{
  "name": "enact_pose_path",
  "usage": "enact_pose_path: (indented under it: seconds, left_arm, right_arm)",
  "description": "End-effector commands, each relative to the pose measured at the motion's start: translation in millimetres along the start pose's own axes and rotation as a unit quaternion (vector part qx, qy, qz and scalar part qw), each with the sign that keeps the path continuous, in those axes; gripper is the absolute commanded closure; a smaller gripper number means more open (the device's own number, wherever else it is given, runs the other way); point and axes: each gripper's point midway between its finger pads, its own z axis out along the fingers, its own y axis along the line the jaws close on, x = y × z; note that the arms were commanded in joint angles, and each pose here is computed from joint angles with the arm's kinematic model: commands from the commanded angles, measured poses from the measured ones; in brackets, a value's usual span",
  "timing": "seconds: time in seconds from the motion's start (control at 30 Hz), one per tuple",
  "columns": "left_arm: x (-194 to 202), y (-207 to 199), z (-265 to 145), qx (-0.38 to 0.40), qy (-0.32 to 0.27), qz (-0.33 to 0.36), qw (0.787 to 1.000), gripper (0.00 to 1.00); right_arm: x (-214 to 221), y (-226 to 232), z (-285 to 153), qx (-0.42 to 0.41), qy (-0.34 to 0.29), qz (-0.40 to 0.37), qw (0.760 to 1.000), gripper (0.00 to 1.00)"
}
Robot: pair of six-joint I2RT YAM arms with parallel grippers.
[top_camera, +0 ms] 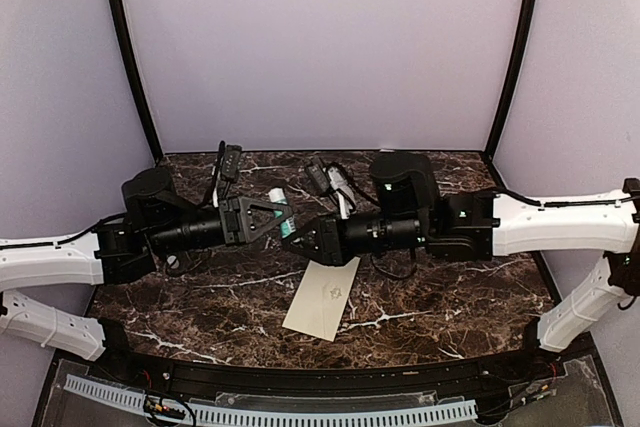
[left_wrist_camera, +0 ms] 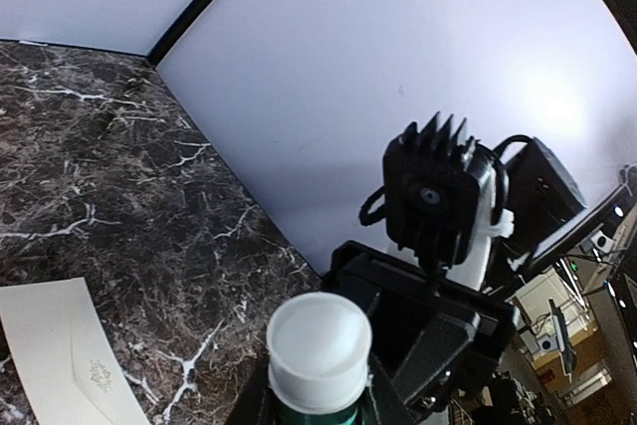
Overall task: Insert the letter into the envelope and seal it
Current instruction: Screw the solid glue.
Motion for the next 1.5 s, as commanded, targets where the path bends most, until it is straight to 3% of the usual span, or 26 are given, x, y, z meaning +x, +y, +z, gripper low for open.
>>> enact_pose_path:
  seconds: [0.0,0.27,0.43,0.53,0.7,0.87,1.0,1.23,1.47]
  left_arm:
    - [12.6,28.7,1.6,-0.071,0.018,-0.008,0.997,1.0]
    - [13.5,63.3,1.5,-0.136,-0.014,-0.058,0.989,1.0]
    - [17.5,68.9,2.9,-0.137,-0.019,-0.079,0.987,1.0]
    - [15.2,64.9,2.6,-0.128,-0.022,-0.079,0.988,1.0]
    - [2.8,44.7,2.6,-0.1,-0.026,-0.059,0.993,1.0]
    - [-7.3,18.2,4.3,-0.062,-0.013,-0.029,0.998,1.0]
    - [-14.6,-5.1,0.7,-0.014,-0.016,-0.006,1.0,1.0]
    - [-12.1,-58.8,-8.5,0.125,-0.001,0.049,0.991,1.0]
    - [-14.1,-85.6,-15.9,0.191,-0.002,0.074,0.979,1.0]
  right_arm:
    - [-21.7,-45.3,7.4,0.163,-0.019,-0.024,0.986,0.9]
    - [-19.2,-77.0,35.4,0.315,0.011,-0.05,0.948,0.92]
    - [-18.0,-71.7,43.4,0.314,0.008,-0.048,0.948,0.91]
    - [-24.7,-58.3,36.4,0.281,-0.01,-0.047,0.959,0.86]
    - [-28.3,-33.5,17.0,0.212,-0.035,-0.057,0.975,0.7]
    - [-23.7,-10.5,-9.1,0.123,-0.061,-0.05,0.989,0.4]
    - [-23.0,13.0,-29.0,0.007,-0.08,-0.035,0.996,0.29]
    - [-22.1,43.9,-44.7,-0.14,-0.09,-0.021,0.986,0.22]
    - [-26.2,70.1,-40.0,-0.212,-0.082,-0.028,0.973,0.35]
